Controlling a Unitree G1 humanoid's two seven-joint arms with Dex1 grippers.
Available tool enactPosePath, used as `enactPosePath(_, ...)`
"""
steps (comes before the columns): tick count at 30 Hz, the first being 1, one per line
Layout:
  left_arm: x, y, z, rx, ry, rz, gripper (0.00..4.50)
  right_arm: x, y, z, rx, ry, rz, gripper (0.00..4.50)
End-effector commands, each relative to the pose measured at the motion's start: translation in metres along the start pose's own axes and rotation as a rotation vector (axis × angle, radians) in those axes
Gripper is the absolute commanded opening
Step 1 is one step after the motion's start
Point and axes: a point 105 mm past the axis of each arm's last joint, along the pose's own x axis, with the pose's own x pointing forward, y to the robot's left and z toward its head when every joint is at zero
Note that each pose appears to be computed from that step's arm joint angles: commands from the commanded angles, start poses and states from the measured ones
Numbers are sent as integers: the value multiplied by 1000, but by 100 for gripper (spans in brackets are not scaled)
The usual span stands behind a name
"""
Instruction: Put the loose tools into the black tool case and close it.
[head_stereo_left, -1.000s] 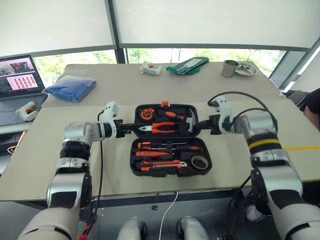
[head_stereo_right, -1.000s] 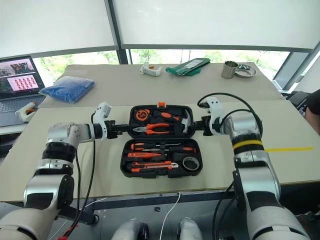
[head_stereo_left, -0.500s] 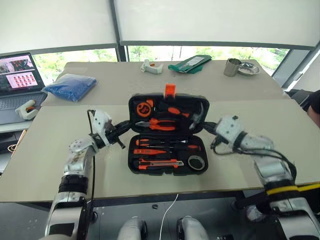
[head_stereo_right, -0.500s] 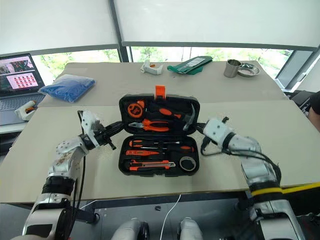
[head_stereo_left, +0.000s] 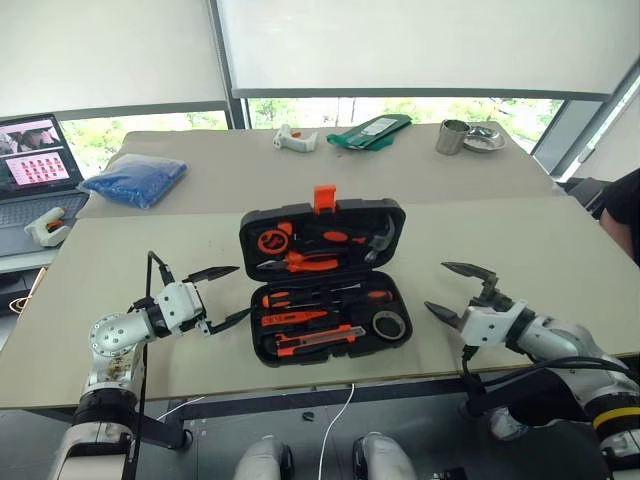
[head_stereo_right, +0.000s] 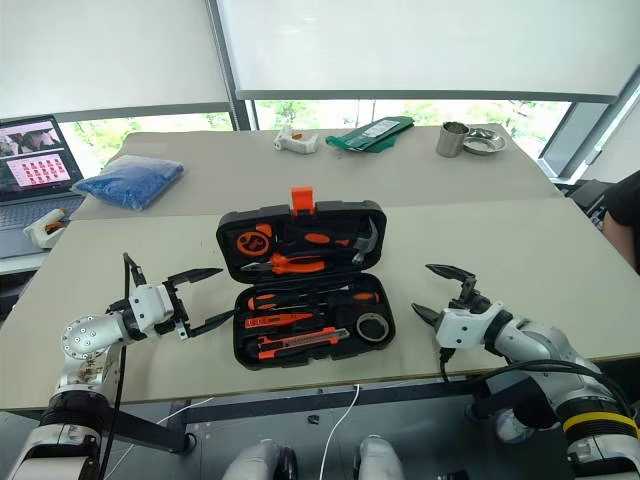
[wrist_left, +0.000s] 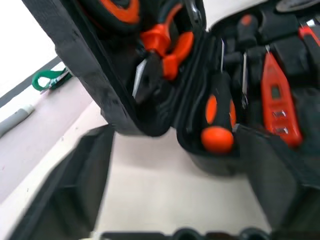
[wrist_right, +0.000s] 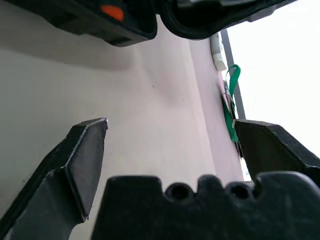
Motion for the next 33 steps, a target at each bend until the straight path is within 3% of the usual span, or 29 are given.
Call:
enactPosePath(1,3,-4,10,95,-23,-103,445,-12,-10,-4,-34,2,-30,450)
enactPosePath(4,-5,-3,8,88,3,-120,445,-18,-6,-11,10,34,-23,450)
enactPosePath(5,-7,7,7,26,-5,-44,445,-20,-4,-11,55,36,-21,450)
enactPosePath(10,-26,43,-7,-318,31,227,445,-18,-16,-15,450,58,-89,450)
enactPosePath(14,-25,46,-4,-605,62,202,445,-2,-27,9,820,-6,58,450)
enactPosePath(16,-19,47,2,-684,83,188,445,9,-38,15,923,10,83,450)
enactPosePath(19,-8,61,-7,-822,228,298,445,31,-52,16,1135,121,138,450)
enactPosePath(23,9,67,-6,-993,322,314,445,50,-64,10,1275,277,169,450)
enactPosePath(29,31,66,-9,-1090,430,288,445,80,-67,8,1457,440,240,450)
enactPosePath(33,43,67,-12,-1100,464,286,445,98,-70,5,1467,485,233,450)
